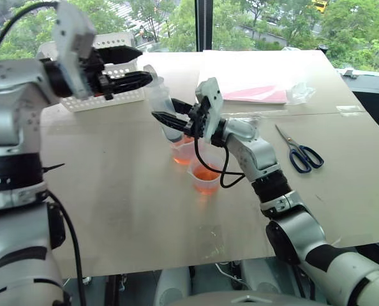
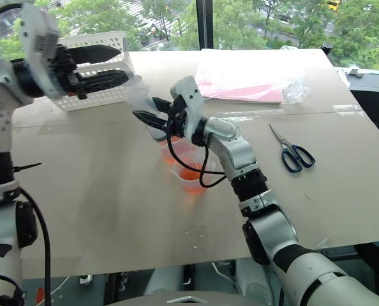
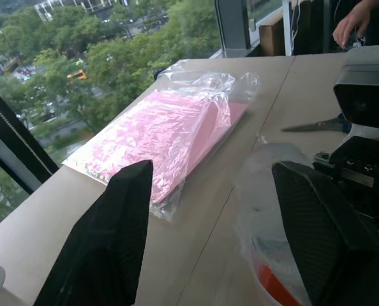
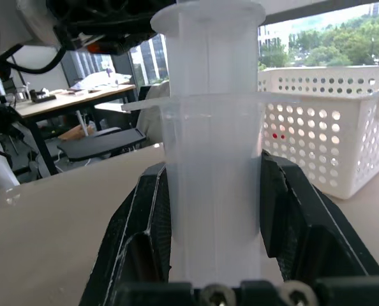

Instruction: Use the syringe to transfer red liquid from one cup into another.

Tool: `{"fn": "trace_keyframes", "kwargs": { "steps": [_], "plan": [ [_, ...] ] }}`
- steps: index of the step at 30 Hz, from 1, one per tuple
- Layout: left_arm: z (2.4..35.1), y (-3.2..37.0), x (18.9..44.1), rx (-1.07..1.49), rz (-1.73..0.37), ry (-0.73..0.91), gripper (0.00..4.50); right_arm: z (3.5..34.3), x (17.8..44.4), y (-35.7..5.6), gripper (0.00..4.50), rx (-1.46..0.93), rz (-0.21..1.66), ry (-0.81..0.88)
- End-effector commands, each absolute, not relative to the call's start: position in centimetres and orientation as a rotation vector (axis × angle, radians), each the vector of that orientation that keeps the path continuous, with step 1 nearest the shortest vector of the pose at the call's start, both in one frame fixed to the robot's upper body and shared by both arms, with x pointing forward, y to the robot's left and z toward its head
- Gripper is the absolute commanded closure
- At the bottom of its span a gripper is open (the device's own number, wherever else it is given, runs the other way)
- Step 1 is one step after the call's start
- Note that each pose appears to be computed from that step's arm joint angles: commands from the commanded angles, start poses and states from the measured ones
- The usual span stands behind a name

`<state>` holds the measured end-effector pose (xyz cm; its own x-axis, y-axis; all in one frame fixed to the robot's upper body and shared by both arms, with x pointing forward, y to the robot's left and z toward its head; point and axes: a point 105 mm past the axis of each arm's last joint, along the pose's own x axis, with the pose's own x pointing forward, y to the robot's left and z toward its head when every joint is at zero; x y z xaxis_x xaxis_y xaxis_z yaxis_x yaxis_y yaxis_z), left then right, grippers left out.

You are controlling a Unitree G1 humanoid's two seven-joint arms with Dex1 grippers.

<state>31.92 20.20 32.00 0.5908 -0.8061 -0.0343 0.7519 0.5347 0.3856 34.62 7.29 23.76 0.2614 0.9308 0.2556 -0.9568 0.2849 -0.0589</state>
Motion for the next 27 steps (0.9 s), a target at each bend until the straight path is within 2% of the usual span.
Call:
{"fn": "trace_keyframes", "kwargs": {
  "steps": [1,11,19,23,27],
  "plan": [
    [31.1,20.3,28.7,0.287,-0.99,-0.101,1.7,28.6,33.5,6.5,3.04,0.166,1.292,-0.409],
    [25.6,21.6,21.9,0.153,-0.956,0.029,1.7,30.2,33.5,5.2,3.04,0.222,1.291,-0.433],
    [24.3,21.8,18.8,0.103,-0.954,0.048,1.7,32.3,33.1,3.6,3.05,0.292,1.303,-0.501],
    [23.7,20.8,17.6,0.092,-1.033,0.08,1.7,33.5,30.7,1.4,3.05,0.351,1.416,-0.554],
    [23.1,19.6,17.1,0.082,-1.082,0.086,1.7,33.0,28.3,-0.5,3.05,0.351,1.507,-0.54]
  ]
}}
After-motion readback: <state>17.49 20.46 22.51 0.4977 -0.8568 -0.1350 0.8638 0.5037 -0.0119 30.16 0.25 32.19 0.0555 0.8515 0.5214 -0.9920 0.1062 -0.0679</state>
